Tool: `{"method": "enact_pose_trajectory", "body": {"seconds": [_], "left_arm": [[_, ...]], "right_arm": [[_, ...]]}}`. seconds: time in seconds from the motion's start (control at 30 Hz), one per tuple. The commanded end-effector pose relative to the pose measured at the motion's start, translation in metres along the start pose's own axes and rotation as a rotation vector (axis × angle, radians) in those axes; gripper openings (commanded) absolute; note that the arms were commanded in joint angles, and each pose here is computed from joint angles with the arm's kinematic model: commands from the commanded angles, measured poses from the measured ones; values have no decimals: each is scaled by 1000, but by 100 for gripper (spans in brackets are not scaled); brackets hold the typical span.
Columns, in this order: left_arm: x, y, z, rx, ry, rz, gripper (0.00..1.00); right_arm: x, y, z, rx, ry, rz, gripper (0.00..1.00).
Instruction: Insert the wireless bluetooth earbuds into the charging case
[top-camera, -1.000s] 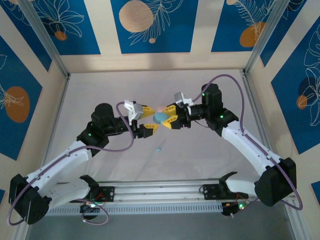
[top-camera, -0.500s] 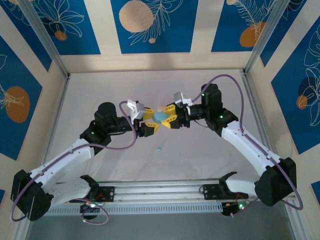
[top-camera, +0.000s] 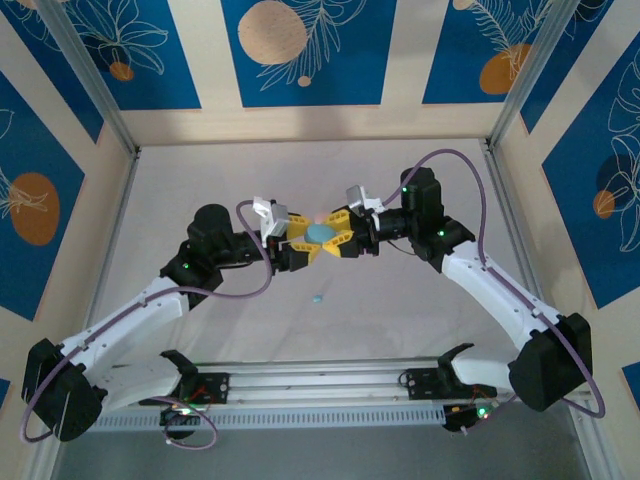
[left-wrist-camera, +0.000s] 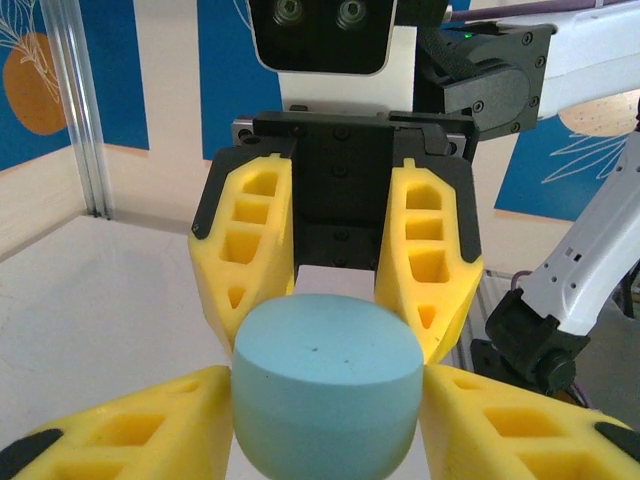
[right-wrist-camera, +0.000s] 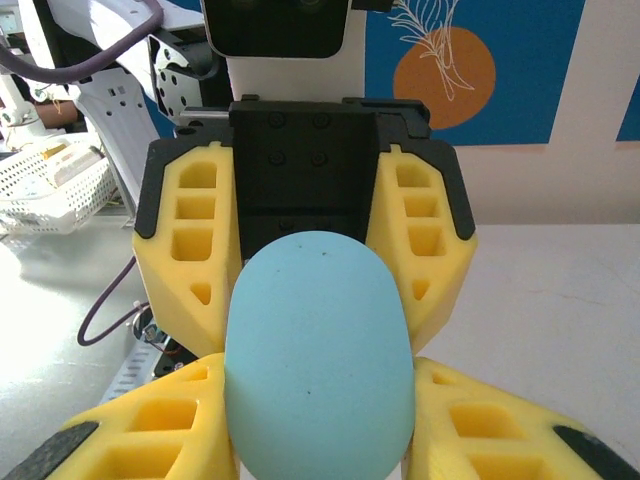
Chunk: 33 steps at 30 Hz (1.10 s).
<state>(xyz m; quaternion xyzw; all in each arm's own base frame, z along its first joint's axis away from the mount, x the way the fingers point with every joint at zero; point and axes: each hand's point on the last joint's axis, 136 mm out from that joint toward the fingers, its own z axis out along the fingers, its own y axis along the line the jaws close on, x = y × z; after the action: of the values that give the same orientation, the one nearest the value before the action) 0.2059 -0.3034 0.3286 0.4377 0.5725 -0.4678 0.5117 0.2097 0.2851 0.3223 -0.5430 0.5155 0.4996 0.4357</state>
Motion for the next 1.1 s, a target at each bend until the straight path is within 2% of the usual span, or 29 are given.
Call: {"method": "enact_pose_trajectory", "body": {"seconds": [0.0,0.13,0.23,0.6,1.07], "left_arm": [[-6,-7,2,45,-19,13,47],[-5,-7,2,50,-15,11,46],[-4,-7,2,46,-13,15,52],[-2,-11,2,69,7,25,51],[-11,-12,1,71,-31,25,38]], "right_arm": [[-5,1,1,-7,-6,-25,30],[-8,1,1,-7,-12,-22,30],[-9,1,0,-2,-16,-27,30],[-10,1,0,-10,-25,-17,30],[-1,3,2,-16,5,-13,31]]}}
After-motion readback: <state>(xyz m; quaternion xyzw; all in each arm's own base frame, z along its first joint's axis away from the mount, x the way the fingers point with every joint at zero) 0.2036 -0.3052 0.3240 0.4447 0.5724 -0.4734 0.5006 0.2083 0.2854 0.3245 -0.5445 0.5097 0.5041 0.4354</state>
